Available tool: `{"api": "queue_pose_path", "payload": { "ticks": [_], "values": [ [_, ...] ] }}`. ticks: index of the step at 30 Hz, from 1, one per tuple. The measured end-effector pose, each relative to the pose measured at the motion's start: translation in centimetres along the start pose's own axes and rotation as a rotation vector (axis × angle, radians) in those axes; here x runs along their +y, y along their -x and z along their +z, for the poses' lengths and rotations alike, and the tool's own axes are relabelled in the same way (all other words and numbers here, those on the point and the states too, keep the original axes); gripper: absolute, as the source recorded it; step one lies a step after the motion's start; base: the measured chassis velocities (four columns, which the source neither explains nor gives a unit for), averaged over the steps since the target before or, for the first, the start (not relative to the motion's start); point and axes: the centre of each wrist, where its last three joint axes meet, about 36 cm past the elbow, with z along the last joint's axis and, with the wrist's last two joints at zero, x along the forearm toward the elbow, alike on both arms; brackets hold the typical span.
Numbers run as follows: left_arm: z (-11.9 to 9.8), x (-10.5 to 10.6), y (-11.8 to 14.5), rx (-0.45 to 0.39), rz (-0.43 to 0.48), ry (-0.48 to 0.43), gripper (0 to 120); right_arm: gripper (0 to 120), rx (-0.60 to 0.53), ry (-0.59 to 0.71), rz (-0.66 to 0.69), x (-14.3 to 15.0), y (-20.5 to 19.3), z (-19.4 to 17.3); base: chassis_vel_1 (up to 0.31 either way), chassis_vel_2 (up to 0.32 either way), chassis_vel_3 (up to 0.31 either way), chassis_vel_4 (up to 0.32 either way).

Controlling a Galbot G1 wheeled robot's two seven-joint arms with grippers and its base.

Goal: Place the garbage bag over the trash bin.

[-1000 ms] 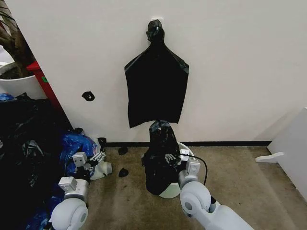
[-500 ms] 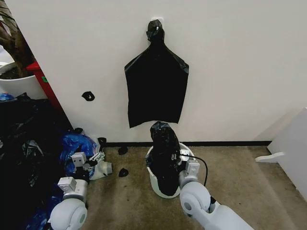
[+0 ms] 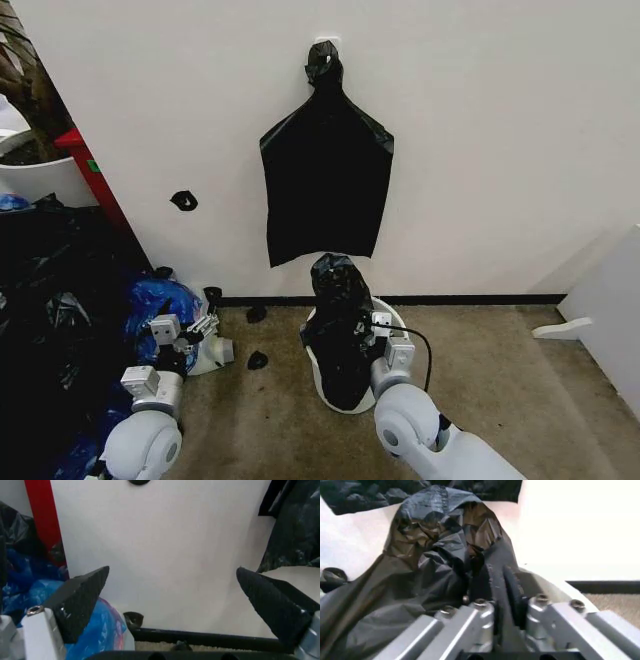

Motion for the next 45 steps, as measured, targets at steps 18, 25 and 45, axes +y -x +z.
{"api": "queue_pose_path", "payload": {
  "ticks": [18,25,45],
  "values": [
    [0.5,-0.3,0.0,0.002,-0.011,-0.006,100,77,0.128,-0.038,0.091,-0.3,0.6,-0.7,0.000,0.000,0.000,0.000],
    [0.8,-0.5,0.0,0.003,-0.015,-0.005,100,61,0.150,-0.051,0.115,-0.4,0.6,-0.6,0.000,0.000,0.000,0.000],
    [0.9,-0.6,0.0,0.002,-0.017,-0.008,100,33,0.190,-0.113,0.153,-1.3,0.0,-1.0,0.000,0.000,0.000,0.000]
  ]
}}
